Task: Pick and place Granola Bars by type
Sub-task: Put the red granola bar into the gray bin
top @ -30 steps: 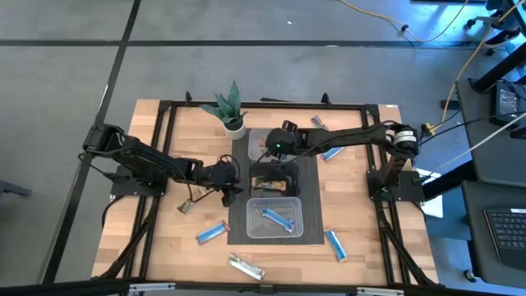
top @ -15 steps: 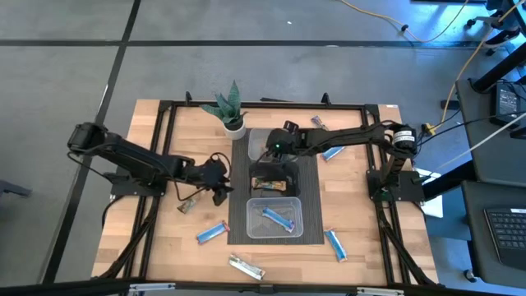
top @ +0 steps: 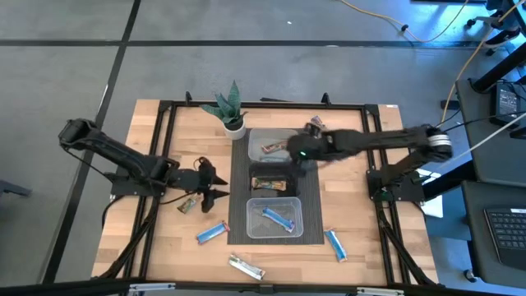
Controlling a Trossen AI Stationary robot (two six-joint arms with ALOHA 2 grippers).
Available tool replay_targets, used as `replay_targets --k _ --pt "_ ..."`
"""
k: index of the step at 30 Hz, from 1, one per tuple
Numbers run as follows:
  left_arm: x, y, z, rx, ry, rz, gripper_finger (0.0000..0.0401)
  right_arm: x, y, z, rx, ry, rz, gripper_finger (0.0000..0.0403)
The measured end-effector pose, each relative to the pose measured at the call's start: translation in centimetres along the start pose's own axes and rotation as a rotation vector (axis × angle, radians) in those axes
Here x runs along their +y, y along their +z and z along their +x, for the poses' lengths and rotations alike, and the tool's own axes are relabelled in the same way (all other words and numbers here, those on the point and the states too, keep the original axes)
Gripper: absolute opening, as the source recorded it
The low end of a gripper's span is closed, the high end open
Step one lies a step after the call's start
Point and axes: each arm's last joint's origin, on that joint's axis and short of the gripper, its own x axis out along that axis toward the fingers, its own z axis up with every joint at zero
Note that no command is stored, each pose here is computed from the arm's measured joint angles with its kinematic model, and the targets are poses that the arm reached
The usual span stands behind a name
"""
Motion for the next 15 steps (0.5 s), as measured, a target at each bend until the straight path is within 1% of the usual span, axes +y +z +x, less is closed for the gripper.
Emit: replay_targets --k 3,5,10,13,15 --pt "-1.1 0.0 -0.6 0.016 -0.041 0.040 0.0191 0.6 -2.8 -1.7 -0.043 0.034 0.028 0.0200" --pt "-2.0 0.0 -1.0 0.061 -0.048 0.059 0.0193 0.8 -4.4 -2.8 -0.096 0.046 0.069 0.0200" --pt "-4.6 -0.2 -1.1 0.192 0.014 0.108 0.0192 0.6 -7.5 -4.5 -0.227 0.067 0.198 0.0200" --pt "-6.1 -0.8 -0.4 0.287 0.065 0.123 0.0190 0.5 -8.6 -4.7 -0.286 0.091 0.242 0.0200" --pt "-7.1 -1.4 0.3 0.341 0.078 0.124 0.0190 0.4 -9.2 -4.5 -0.306 0.098 0.265 0.0200"
